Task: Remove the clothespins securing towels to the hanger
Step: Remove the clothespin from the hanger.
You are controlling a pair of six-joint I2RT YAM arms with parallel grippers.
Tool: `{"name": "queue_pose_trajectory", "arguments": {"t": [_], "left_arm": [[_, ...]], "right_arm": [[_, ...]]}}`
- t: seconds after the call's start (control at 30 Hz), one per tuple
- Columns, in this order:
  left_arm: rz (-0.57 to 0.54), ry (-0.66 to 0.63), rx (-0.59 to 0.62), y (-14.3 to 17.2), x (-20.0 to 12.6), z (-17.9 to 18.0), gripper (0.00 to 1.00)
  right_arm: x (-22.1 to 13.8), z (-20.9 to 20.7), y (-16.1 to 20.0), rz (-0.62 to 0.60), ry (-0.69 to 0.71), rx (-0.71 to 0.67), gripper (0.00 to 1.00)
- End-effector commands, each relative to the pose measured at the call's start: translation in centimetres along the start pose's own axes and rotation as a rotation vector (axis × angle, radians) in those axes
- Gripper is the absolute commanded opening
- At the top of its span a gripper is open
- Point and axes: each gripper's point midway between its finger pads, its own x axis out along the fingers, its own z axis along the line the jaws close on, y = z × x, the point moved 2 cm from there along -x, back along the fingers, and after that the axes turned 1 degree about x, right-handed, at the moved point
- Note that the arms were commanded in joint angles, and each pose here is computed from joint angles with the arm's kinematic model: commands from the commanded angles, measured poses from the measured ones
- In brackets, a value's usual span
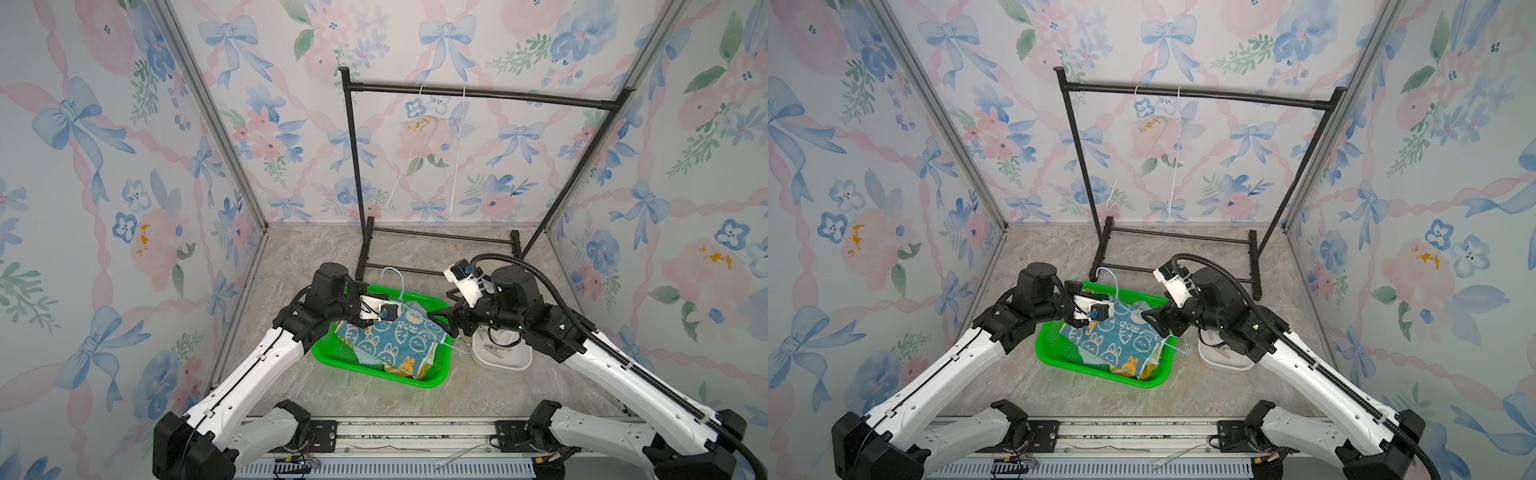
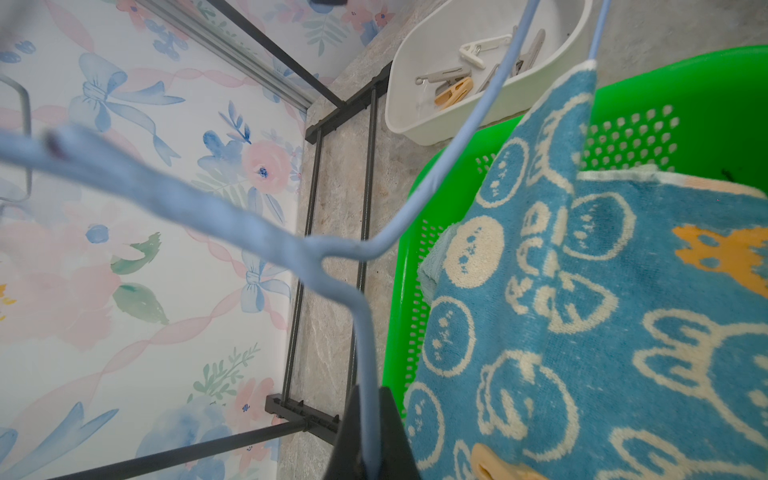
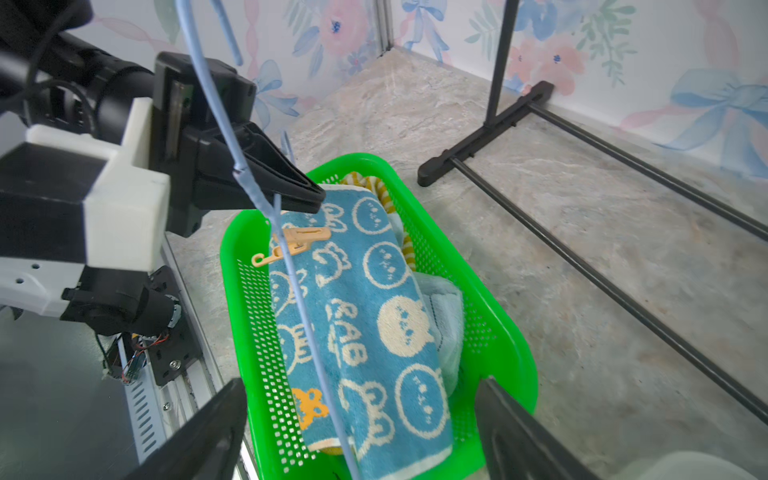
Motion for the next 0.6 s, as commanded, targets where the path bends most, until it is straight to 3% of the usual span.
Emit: {"name": "queue_pose_trajectory", "arguments": {"t": [0.0, 0.17, 0.57], "left_arm": [[-0.031, -0.001, -0.013, -0.7, 0.1, 0.3, 0.0], [-0.034, 0.003, -0.013, -0.7, 0.1, 0.2, 0.0], [-0.041, 0.002, -0.01, -0.8, 0.0, 0.3, 0.0]], "right_arm": [[0.8, 2.4, -2.7, -0.107, -0.112, -0.088, 0.84], [2.6, 3.8, -3.6, -0.154, -0.186, -0.12, 0.82], [6.1, 4.1, -3.6, -0.13, -0.225, -0.115, 0.59]]}}
